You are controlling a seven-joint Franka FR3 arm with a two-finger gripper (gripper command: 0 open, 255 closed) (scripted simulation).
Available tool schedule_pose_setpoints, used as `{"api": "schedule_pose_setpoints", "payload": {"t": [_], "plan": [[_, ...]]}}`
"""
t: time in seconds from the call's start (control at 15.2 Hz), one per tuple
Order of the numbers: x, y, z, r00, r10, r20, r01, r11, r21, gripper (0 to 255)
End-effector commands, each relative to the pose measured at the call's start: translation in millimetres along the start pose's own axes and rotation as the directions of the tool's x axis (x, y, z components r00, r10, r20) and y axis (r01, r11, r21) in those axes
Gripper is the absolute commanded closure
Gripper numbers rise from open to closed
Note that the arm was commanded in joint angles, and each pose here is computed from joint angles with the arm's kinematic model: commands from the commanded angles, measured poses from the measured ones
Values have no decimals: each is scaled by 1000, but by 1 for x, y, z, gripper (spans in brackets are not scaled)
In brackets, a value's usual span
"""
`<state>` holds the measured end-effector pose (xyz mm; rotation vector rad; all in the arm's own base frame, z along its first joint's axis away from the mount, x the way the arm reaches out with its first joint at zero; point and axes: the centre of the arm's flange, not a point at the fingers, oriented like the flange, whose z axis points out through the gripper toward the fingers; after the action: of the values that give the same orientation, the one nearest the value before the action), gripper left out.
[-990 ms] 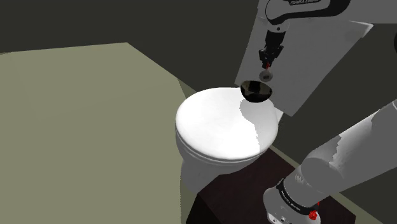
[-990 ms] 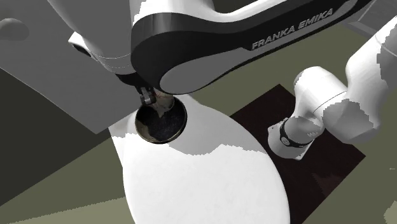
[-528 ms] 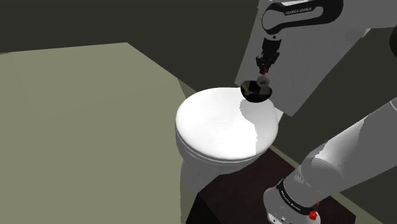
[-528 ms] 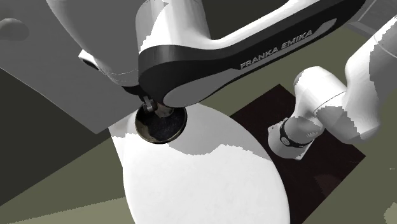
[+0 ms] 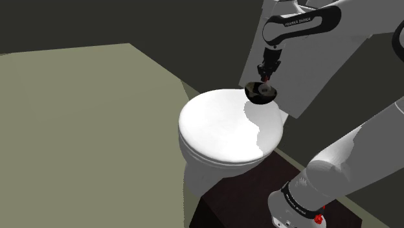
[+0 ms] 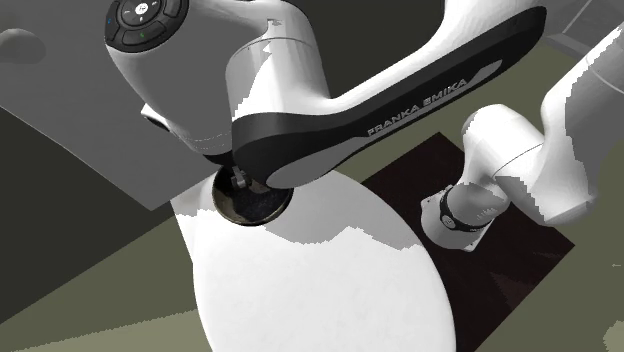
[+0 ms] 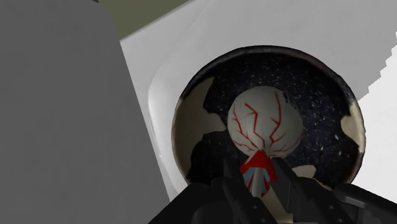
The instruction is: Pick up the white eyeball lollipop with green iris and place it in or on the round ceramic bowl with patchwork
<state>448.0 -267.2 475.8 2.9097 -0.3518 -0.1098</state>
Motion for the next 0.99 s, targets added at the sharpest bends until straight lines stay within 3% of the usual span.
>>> {"api": "schedule_pose_setpoints", "payload": {"t": [0.0, 0.33, 0.4, 0.73, 0.92], "plan": [[0, -1, 1, 1000, 0, -1, 0, 1000, 0, 255], [0, -1, 1, 1000, 0, -1, 0, 1000, 0, 255], [0, -1, 1, 1000, 0, -1, 0, 1000, 0, 0], [0, -1, 1, 1000, 0, -1, 0, 1000, 0, 0], [0, -1, -38, 1000, 0, -1, 0, 1000, 0, 0]]}}
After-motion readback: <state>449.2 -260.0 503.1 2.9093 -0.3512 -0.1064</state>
